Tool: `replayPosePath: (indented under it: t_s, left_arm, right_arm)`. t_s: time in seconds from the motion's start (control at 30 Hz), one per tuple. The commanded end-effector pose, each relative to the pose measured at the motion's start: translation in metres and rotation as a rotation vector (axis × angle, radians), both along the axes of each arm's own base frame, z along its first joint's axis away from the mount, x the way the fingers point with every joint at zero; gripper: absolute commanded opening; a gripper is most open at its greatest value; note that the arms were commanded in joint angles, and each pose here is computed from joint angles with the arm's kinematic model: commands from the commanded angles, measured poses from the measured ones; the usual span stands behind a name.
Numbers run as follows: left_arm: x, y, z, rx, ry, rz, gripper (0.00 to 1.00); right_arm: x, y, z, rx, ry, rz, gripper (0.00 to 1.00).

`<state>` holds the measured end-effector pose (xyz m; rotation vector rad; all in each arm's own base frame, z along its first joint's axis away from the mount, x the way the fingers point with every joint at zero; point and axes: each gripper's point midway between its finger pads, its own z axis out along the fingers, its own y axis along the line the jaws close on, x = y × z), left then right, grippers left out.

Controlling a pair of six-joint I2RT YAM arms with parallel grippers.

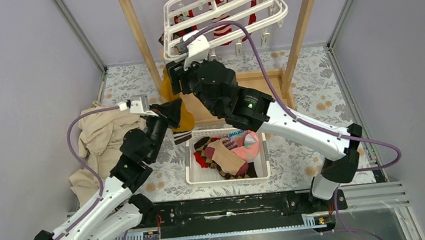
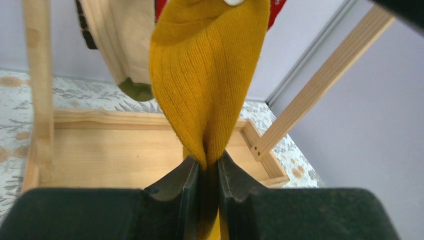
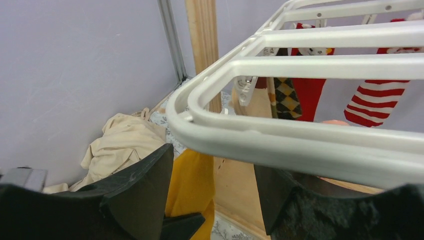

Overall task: Remove the socks clipped to the hanger
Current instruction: Remove the sock from the hanger.

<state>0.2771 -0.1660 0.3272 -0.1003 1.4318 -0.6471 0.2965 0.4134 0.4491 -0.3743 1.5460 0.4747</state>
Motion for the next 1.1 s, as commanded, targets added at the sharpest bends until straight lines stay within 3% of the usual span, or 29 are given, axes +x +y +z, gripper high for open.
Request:
replayPosePath:
  t_s: [0.0,0.67,1.07]
  left_arm:
    - [0.001,-0.022,0.021,-0.034,-0.044,-0.096,0.22]
    - [-0.004,-0.093,0.035,-0.012,-0.072,-0.331,0.23]
    - [-0.009,-0.113,0.030,0.021,-0.063,-0.354,0.23]
  right_arm:
    - [-0.001,-0.041,0.040,0.129,-0.025,-0.027,0.67]
    - [0.055,-0.167,0.020,0.253,0.042,-0.153,0.67]
    - [0.059,-0.189,0.006,0.271,0.067,-0.132,0.67]
